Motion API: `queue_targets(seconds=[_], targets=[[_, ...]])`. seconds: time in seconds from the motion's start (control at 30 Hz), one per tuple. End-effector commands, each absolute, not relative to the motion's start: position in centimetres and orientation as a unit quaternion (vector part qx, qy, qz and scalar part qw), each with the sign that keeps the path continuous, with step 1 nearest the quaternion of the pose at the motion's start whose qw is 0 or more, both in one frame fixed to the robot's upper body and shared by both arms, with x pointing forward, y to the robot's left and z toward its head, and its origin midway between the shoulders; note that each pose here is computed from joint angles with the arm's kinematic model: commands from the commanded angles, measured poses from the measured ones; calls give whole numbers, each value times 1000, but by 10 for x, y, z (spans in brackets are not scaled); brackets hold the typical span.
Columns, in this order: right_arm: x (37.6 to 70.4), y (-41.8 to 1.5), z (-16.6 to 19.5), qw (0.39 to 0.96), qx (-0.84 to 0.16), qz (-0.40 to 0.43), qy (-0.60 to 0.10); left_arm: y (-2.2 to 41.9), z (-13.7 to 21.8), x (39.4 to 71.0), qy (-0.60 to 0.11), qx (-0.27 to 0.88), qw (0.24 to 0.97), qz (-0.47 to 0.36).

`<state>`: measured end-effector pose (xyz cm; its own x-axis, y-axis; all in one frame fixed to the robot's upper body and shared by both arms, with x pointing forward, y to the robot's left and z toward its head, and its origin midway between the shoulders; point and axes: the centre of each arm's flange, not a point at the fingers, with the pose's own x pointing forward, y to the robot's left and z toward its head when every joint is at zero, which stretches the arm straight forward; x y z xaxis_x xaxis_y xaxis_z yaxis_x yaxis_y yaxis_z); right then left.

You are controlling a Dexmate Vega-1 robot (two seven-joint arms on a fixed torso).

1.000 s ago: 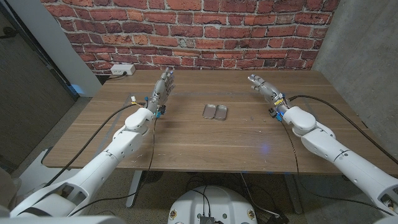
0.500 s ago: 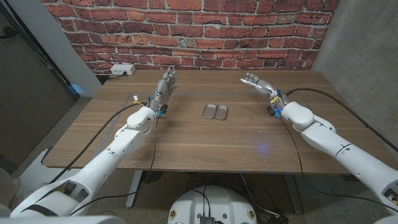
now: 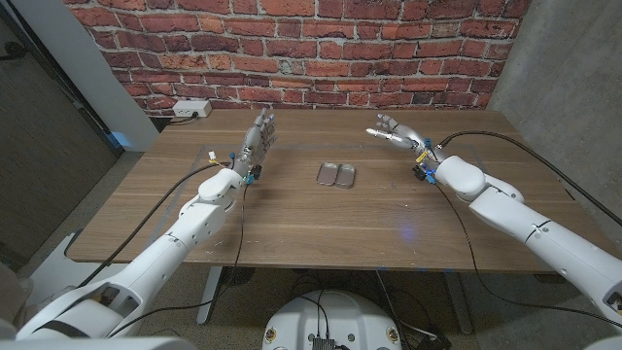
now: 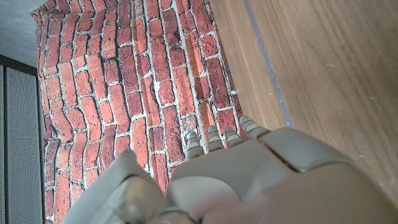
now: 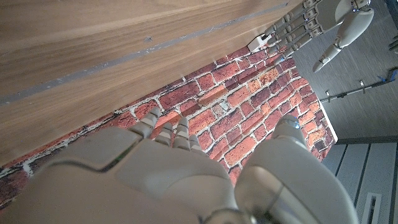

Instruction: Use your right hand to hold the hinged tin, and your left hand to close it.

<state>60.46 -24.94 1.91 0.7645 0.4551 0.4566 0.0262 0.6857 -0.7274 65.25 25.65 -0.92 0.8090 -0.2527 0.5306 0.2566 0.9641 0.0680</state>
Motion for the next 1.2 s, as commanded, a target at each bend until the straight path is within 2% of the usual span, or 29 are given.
queue_targets(seconds=[0.03, 0.83, 1.2], targets=[[599, -239, 27, 834, -432, 115, -324, 257, -13, 655, -278, -7, 951, -137], [589, -223, 25, 787, -513, 141, -313, 245, -4, 657, -280, 2, 949, -144], [583, -203, 17, 764, -551, 140, -305, 240, -2, 656, -283, 1, 948, -147]])
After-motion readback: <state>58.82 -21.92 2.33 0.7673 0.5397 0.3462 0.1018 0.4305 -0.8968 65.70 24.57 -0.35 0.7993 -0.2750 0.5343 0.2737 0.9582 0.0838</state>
